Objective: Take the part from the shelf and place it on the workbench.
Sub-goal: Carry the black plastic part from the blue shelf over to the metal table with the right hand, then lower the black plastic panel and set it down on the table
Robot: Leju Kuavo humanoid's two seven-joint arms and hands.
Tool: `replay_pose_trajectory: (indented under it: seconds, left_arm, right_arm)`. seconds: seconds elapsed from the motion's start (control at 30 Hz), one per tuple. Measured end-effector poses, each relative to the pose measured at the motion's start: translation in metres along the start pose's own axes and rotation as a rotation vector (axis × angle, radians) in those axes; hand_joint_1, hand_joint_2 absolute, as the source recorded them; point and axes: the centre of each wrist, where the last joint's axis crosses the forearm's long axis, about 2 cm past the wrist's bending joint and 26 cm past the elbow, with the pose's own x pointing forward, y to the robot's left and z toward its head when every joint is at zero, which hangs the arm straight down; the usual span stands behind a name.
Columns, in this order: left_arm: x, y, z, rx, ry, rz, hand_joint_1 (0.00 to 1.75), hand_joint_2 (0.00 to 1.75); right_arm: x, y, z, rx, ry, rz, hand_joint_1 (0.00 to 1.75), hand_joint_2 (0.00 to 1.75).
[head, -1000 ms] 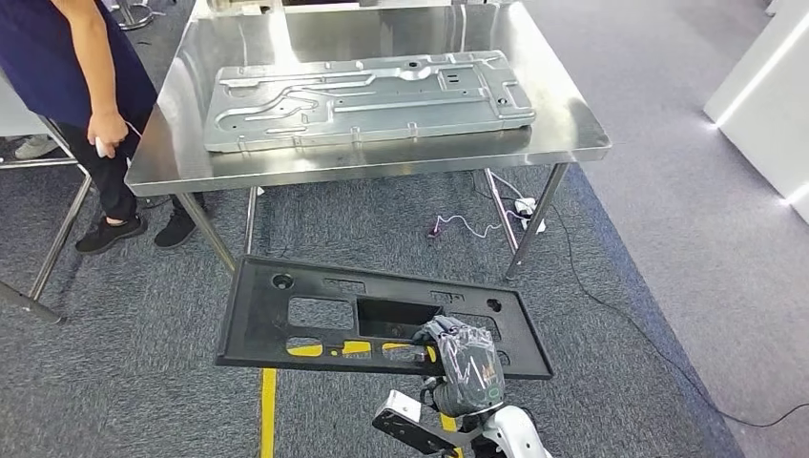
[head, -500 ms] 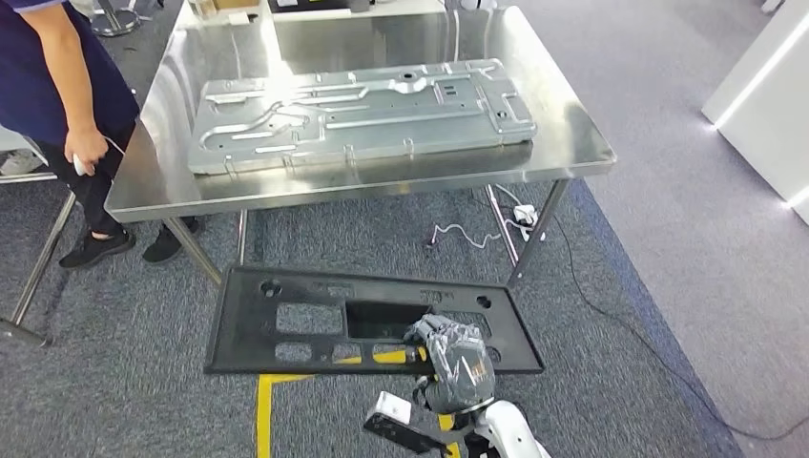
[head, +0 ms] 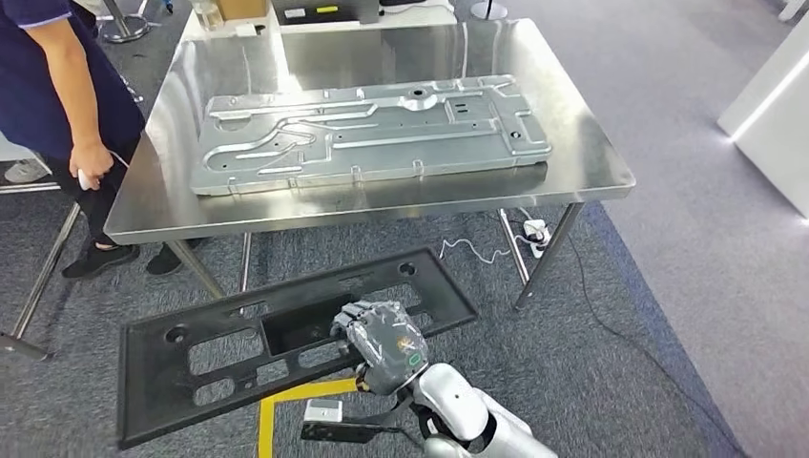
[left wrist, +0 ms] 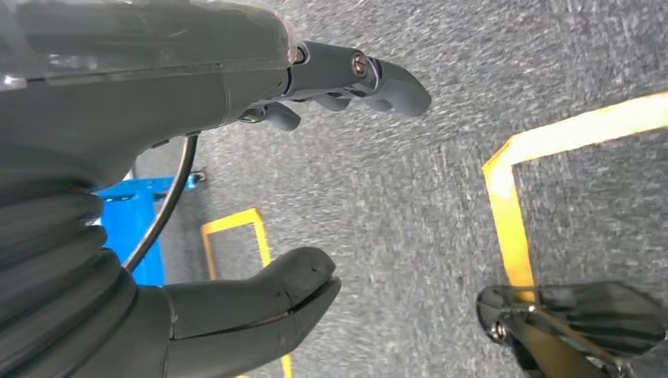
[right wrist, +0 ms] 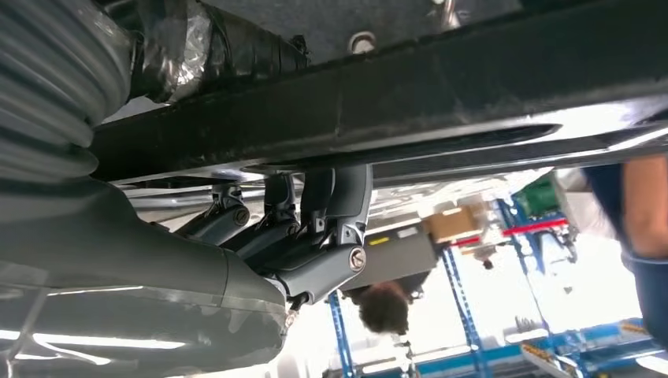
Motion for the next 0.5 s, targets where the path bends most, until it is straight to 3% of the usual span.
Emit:
replay_pose_trajectory:
  seconds: [0.17,0.5]
  left_arm:
    - [0.0003,0.0008,-0.0002,0.001,-0.001,0.005,0.00,1.75]
    - [-0.0081,0.0014,0.0028,0.003,0.013,0.018,0.00,1.75]
  right_arm:
    - [-0.0023,-0.0070,-0.0115,-0.027,-0.008,0.014,1.75,1.75]
    - [-0.0081,-0.0093,-0.0092,-0.032,0.005,0.028,1.75,1.75]
